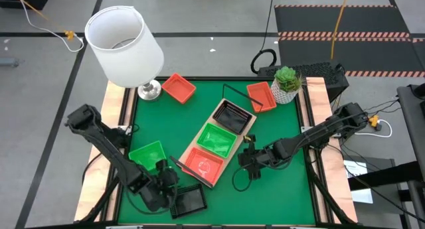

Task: Stack baskets on shelf by color
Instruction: Adjust the colored bins, then stack the right orange bin into the orange bin on the shelf

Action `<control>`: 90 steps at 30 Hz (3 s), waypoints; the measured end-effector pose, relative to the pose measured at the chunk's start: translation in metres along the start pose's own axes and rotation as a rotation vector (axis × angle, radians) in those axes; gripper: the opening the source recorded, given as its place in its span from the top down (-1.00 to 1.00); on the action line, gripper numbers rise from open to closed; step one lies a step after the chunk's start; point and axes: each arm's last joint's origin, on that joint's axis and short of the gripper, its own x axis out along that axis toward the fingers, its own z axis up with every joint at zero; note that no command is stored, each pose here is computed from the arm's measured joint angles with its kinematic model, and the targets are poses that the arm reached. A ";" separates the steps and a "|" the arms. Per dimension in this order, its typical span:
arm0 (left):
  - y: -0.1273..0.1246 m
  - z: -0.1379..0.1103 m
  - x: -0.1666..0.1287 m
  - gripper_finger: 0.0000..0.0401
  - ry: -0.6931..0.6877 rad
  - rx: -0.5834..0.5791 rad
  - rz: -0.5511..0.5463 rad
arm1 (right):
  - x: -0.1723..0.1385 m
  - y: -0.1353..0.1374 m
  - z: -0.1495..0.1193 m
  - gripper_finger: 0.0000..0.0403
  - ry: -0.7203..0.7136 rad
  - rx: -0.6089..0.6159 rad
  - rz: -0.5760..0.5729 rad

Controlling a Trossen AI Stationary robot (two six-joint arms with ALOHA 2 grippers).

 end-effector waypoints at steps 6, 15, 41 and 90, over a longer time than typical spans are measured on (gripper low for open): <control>0.006 0.005 0.017 0.48 -0.029 0.037 0.079 | -0.005 -0.001 0.000 1.00 -0.007 0.012 0.003; 0.017 0.018 0.025 0.77 -0.069 0.050 0.146 | -0.026 -0.008 0.004 1.00 -0.081 0.086 0.015; 0.000 0.014 0.030 0.85 -0.162 0.121 0.105 | -0.031 -0.006 0.005 1.00 -0.111 0.093 0.027; 0.007 0.024 -0.005 0.85 -0.198 0.176 0.075 | -0.034 0.007 0.013 1.00 -0.175 0.080 0.232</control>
